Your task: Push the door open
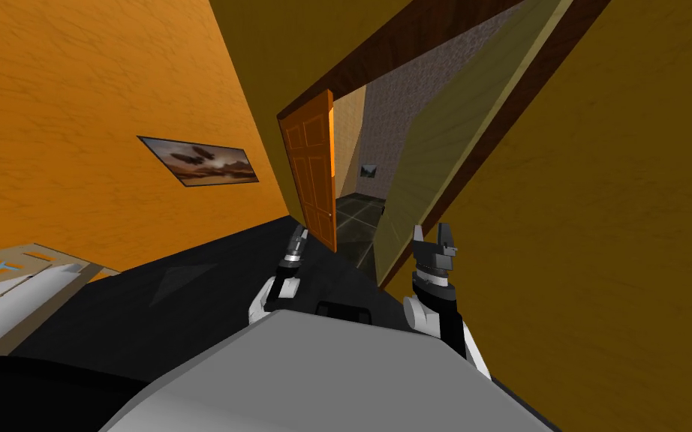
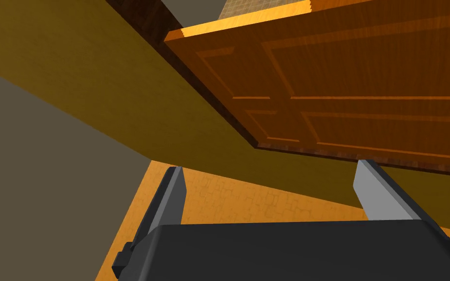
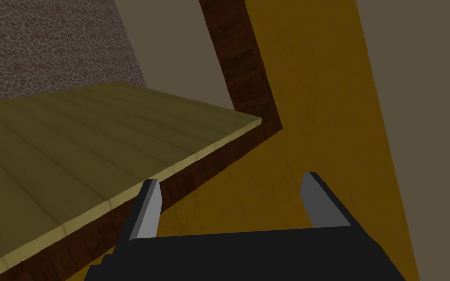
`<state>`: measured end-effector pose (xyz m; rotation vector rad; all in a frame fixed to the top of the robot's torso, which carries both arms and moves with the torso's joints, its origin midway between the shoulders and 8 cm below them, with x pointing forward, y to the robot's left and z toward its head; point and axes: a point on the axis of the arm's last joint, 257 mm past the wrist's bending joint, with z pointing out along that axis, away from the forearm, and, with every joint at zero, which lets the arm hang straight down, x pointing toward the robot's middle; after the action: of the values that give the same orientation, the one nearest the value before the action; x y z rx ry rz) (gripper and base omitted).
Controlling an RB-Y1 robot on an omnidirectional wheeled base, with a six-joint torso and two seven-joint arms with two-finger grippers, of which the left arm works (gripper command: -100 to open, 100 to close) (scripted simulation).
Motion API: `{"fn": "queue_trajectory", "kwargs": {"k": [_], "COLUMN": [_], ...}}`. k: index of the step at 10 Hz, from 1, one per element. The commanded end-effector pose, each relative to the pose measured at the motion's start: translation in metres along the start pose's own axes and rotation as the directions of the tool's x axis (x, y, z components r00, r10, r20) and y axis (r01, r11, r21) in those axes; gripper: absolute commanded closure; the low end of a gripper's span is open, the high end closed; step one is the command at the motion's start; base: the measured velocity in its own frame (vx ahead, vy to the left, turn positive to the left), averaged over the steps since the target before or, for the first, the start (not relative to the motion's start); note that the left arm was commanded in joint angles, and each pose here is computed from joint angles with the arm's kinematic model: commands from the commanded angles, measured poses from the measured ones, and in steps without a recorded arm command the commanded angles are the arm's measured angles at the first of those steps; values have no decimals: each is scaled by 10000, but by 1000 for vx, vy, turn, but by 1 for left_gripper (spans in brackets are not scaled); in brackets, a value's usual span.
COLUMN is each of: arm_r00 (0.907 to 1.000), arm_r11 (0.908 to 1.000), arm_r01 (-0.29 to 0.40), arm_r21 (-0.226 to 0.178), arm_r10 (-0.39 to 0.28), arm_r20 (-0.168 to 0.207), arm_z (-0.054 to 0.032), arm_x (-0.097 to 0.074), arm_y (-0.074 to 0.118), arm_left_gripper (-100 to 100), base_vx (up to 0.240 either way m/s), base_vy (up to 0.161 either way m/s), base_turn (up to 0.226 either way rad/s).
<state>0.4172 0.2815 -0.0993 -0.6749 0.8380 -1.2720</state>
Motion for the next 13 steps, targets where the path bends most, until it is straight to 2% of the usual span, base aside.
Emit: {"fn": "queue_trajectory", "kwargs": {"k": [1,7,13], "arm_r00": [9999,9982,9939], "arm_r11": [9998,9953,9841], "arm_r01": [77,344,607], "arm_r21": [-184,-907,-1671], "arm_r10": [-79,-388,-750], "arm_r20": [-101,-468,-810], "arm_z": [-23,-103,-215], "arm_x": [33,168,312], "arm_y": [109,571,1017], "arm_left_gripper": [-100,-100,-100], "base_vx": [82,89,82], "base_vy": [82,79,84], "base_turn": [-68,-76,-76]}}
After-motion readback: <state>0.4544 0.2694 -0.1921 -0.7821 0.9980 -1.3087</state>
